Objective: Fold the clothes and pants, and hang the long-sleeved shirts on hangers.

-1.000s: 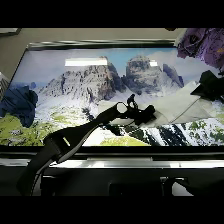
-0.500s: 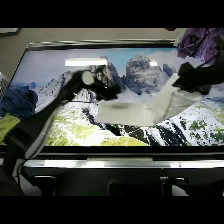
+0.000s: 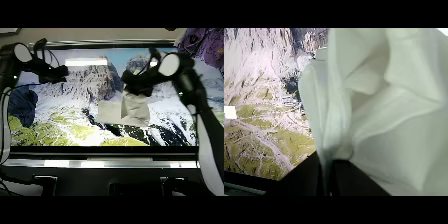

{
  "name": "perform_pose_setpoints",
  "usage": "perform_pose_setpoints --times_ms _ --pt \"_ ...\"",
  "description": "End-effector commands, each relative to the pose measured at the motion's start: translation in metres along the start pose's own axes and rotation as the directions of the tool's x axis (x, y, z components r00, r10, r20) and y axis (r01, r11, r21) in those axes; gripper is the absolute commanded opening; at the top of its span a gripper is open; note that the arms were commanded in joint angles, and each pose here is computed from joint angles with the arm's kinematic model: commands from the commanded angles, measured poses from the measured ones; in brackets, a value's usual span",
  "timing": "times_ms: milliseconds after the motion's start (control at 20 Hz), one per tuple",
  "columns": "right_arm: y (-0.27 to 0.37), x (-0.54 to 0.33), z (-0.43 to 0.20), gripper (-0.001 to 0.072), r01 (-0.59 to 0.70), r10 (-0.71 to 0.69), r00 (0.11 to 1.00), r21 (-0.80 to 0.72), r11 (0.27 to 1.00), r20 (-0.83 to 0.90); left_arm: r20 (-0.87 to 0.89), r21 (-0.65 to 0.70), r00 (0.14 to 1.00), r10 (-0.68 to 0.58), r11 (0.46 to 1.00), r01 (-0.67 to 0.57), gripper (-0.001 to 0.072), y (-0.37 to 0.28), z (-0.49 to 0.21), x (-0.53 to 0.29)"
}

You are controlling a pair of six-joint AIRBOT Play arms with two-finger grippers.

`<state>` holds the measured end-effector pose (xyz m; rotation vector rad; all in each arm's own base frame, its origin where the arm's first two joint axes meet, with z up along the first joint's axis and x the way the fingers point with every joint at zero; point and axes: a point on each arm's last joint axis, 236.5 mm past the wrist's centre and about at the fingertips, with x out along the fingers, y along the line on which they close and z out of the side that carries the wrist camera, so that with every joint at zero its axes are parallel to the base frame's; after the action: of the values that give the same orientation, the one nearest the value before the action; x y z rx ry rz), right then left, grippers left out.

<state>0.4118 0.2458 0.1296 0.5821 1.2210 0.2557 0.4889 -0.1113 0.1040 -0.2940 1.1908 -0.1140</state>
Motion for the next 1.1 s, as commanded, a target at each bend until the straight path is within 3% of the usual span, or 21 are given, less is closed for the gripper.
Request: perform_pose_setpoints --times_ms 0,550,600,650,750,900,1050 --pt "0.022 0.054 -0.018 0.0026 -0.010 0.011 0.999 0.029 1.000 -0.037 -0.002 -0.051 0.999 0.043 0.998 -0.043 0.0015 0.036 0.004 -0.015" --pt "0.016 0.127 -0.030 0.0030 -0.008 0.017 0.994 0.088 0.996 -0.106 -0.008 -0.057 0.999 0.047 0.997 -0.048 0.0016 0.040 0.004 -0.012" --pt "0.018 0.130 -0.027 0.0085 -0.019 0.027 0.995 0.087 0.996 -0.095 -0.008 -0.057 0.999 0.047 0.997 -0.048 0.0016 0.040 0.004 -0.012" --pt "0.023 0.131 -0.023 0.0196 -0.044 0.051 0.995 0.087 0.995 -0.081 -0.009 -0.057 0.999 0.047 0.997 -0.048 0.0015 0.040 0.004 -0.012" --pt "0.043 0.125 -0.018 0.0237 -0.125 0.128 0.990 0.060 0.990 -0.057 -0.010 -0.057 0.999 0.048 0.997 -0.048 0.0016 0.040 0.004 -0.011" --pt "0.060 0.101 -0.014 0.0597 -0.177 0.176 0.984 -0.023 0.984 -0.035 -0.007 -0.058 0.999 0.047 0.997 -0.047 0.0015 0.040 0.005 -0.011" --pt "0.053 0.054 0.002 0.0601 -0.174 0.174 0.985 -0.100 0.980 -0.005 -0.002 -0.058 0.999 0.046 0.997 -0.046 0.0016 0.040 0.006 -0.012"
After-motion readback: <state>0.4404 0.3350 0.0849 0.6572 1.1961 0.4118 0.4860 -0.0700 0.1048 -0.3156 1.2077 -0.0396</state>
